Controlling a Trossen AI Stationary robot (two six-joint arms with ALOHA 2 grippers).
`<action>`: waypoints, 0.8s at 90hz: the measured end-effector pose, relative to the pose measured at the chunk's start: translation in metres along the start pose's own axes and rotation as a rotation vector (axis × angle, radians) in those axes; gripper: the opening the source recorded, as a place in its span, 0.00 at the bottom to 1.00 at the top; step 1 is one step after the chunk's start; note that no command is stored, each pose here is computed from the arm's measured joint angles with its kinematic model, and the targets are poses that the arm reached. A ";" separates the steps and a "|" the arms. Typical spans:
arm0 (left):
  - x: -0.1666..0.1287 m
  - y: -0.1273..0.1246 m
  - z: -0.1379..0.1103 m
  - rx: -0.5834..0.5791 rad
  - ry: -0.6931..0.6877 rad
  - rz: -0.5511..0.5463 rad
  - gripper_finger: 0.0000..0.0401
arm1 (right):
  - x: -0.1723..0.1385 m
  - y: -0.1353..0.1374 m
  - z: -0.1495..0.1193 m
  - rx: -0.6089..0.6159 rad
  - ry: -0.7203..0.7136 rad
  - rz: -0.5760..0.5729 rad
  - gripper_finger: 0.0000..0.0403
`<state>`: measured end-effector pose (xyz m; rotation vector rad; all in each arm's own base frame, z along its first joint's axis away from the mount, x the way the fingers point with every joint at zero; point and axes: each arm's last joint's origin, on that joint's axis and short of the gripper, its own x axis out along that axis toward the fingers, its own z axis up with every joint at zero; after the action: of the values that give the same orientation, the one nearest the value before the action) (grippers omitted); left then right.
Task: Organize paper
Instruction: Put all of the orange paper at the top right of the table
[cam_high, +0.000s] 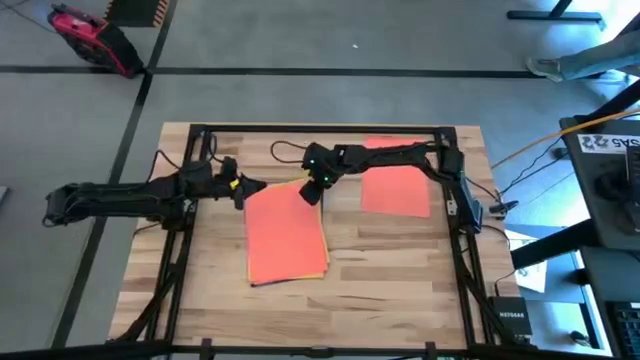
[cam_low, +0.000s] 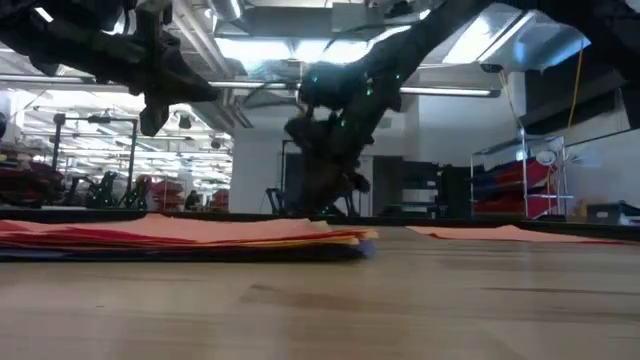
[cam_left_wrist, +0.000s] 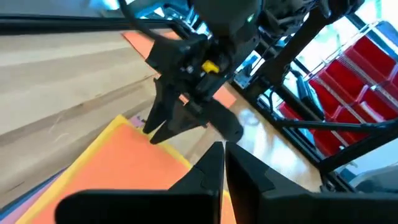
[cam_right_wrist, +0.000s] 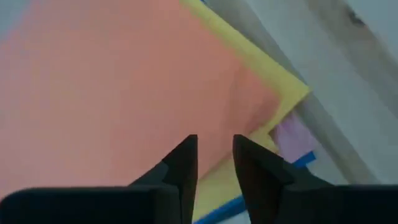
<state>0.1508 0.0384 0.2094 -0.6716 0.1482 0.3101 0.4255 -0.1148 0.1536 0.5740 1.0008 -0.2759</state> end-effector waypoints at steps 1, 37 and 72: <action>0.000 0.000 0.000 0.000 0.001 0.000 0.00 | 0.000 0.000 0.001 0.000 -0.007 -0.005 0.24; 0.000 0.000 -0.001 0.008 0.006 0.005 0.00 | 0.016 -0.008 0.000 0.059 -0.013 -0.034 0.24; 0.000 0.002 -0.002 0.008 0.020 0.018 0.00 | 0.025 -0.012 -0.004 0.088 0.001 -0.069 0.17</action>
<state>0.1506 0.0384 0.2068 -0.6661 0.1744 0.3200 0.4305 -0.1211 0.1267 0.6203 1.0140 -0.3824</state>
